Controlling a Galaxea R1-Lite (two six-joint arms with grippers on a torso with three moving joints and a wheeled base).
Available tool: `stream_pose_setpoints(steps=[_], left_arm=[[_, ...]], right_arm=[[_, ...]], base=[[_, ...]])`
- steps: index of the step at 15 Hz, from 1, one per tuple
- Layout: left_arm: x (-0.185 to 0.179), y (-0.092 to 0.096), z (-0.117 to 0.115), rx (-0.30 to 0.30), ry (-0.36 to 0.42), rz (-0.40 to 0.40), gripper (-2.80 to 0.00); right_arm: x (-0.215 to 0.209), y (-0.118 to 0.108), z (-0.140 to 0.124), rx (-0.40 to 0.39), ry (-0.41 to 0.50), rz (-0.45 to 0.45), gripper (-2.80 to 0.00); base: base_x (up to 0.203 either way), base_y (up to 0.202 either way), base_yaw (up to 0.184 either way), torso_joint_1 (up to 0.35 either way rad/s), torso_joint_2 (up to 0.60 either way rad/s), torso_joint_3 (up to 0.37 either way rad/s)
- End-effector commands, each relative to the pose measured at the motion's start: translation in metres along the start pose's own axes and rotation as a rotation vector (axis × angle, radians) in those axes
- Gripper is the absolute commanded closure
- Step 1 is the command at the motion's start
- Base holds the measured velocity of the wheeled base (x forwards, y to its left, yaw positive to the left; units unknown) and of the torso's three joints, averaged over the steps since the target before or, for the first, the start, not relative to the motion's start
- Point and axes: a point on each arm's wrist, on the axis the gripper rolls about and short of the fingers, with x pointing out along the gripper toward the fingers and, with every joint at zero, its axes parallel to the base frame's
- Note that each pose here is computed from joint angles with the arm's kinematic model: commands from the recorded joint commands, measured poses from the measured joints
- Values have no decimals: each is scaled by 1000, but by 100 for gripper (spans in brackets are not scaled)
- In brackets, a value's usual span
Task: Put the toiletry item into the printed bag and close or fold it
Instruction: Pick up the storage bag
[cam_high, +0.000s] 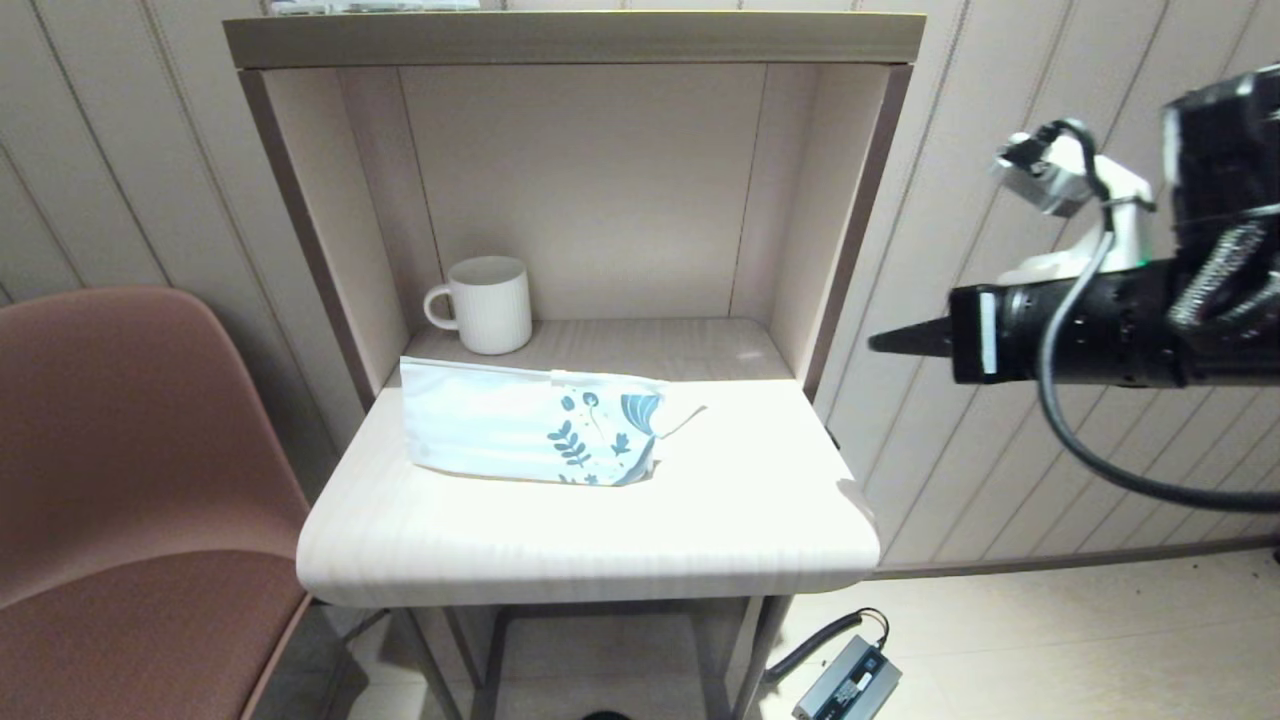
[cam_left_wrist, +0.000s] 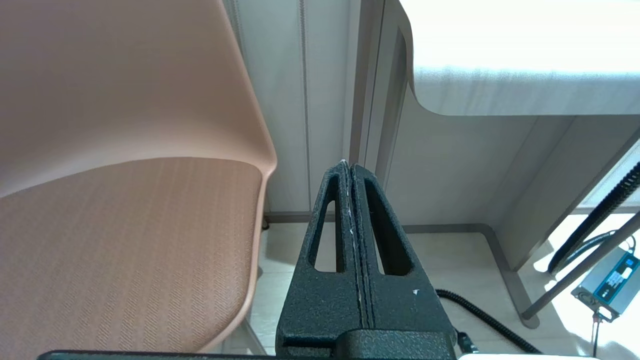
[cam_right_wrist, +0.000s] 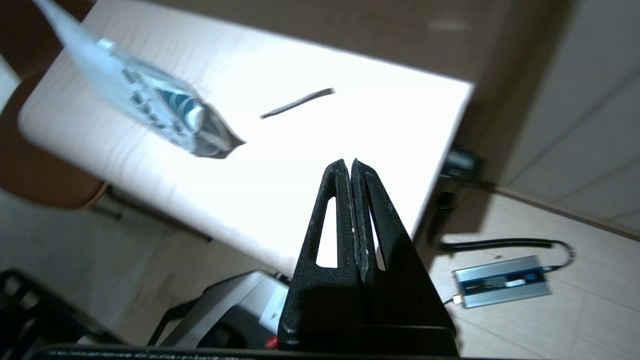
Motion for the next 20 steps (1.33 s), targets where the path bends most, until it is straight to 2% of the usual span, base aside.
stream_pose_setpoints(steps=[1,2,3,7,9,16,17,20], left_arm=[[0,0,0,2,2,0,0],[0,0,0,2,2,0,0],[0,0,0,2,2,0,0],[0,0,0,3,3,0,0],[0,0,0,3,3,0,0],[0,0,0,3,3,-1,0],[0,0,0,3,1,-1,0],[0,0,0,3,1,-1,0]], right_arm=[[51,1,-3,25,143,169,-280],[56,0,-3,28,162,211,-280],[60,-1,-4,14,168,212,0],[66,-2,-6,-79,173,225,0],[72,-3,-10,-131,186,260,0],[80,-4,-9,-151,185,276,0],[81,-5,-11,-168,192,274,-280],[97,-5,-15,-195,212,293,-280]], base=[[0,0,0,0,0,0],[0,0,0,0,0,0],[0,0,0,0,0,0],[0,0,0,0,0,0],[0,0,0,0,0,0],[0,0,0,0,0,0],[0,0,0,0,0,0],[0,0,0,0,0,0]])
